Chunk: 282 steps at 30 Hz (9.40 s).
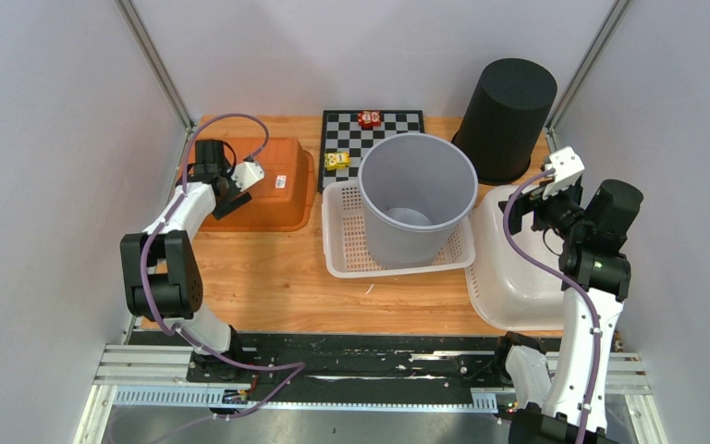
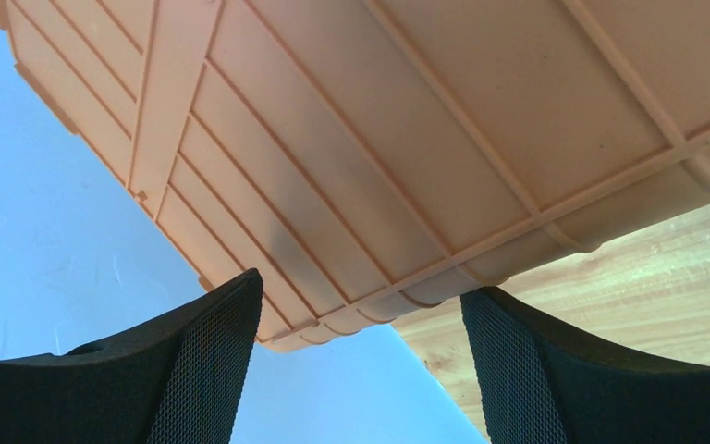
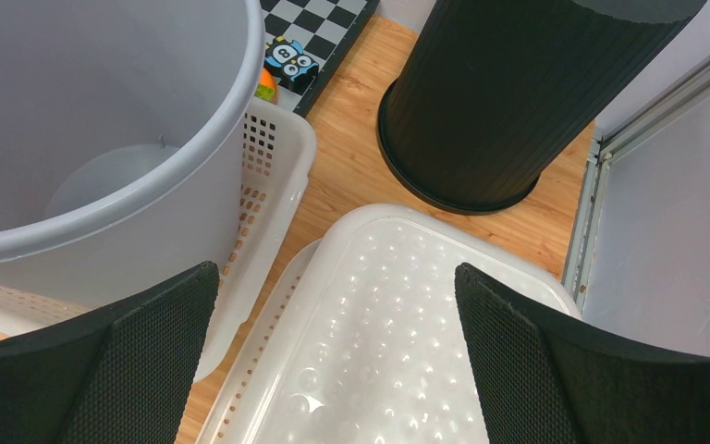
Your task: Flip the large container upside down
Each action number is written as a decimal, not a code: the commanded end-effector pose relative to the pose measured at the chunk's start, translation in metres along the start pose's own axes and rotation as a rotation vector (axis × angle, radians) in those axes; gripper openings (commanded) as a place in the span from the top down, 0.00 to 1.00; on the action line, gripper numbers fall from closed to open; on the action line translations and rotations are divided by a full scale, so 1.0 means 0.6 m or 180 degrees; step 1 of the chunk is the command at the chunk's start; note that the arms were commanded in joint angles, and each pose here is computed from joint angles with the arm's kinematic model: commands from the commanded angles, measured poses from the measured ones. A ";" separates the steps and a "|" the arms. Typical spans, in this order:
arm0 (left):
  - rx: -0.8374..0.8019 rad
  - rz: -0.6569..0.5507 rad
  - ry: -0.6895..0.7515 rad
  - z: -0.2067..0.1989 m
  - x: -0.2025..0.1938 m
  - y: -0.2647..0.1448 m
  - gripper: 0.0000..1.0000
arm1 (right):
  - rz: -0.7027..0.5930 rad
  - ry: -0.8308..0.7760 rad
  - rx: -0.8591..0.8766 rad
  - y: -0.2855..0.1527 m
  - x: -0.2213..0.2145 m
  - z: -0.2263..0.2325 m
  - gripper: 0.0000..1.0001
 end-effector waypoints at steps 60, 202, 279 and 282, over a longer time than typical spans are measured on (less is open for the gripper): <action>0.0376 -0.0349 -0.0304 0.000 0.211 0.063 0.03 | -0.0026 0.0039 -0.0038 0.005 -0.002 -0.008 0.00; -0.1572 -0.2223 -0.0886 -0.199 0.018 -0.313 0.00 | -0.0565 -0.1535 0.2173 0.047 0.308 0.226 0.98; 0.0509 -0.1916 -0.3231 -0.008 -0.095 -0.477 0.00 | -0.0061 0.0779 0.5325 0.315 0.321 0.703 0.98; 0.0441 -0.1977 -0.3212 -0.011 -0.091 -0.478 0.00 | 0.0096 0.0860 0.5371 0.336 0.296 0.714 0.98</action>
Point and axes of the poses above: each gripper's point midway between its finger pads, its own y axis out along the fingers, its own z axis along the line the jaws close on, x = y × z, the point moved 9 cm from there along -y, back along the fingers, and after that the axes turned 8 degrees about -y, right-handed, at the moved point
